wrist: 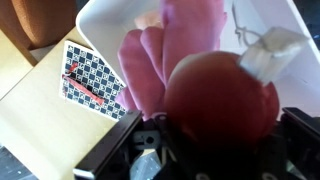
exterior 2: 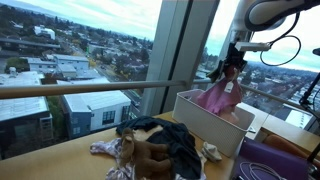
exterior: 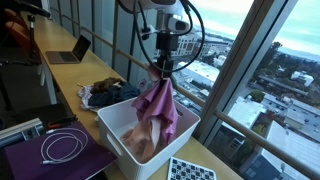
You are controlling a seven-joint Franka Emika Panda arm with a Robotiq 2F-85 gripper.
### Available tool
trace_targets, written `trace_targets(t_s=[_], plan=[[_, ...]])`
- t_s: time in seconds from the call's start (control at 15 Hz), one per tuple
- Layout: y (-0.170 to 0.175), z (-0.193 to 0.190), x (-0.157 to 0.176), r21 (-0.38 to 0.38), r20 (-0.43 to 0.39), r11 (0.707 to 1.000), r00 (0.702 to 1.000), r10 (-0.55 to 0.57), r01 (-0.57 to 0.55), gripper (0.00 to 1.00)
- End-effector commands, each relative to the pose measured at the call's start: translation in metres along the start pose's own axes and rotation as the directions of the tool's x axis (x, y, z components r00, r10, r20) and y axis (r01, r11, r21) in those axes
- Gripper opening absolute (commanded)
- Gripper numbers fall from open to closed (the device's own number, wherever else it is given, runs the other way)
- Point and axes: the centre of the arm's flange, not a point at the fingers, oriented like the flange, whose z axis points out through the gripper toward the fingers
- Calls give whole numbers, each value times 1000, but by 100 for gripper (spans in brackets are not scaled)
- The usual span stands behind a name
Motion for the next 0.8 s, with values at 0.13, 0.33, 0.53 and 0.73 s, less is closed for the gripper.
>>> trace_targets(t_s=[0.13, 0.33, 0.53, 0.73], plan=[[-7, -6, -5, -4, -5, 1000, 1000, 4, -4, 66], [-15, -14, -13, -4, -13, 1000, 1000, 2, -2, 88], [-30, -21, -23, -8, -23, 1000, 1000, -3, 3, 100], [-55, -29, -40, 3, -38, 1000, 999, -22, 22, 100]])
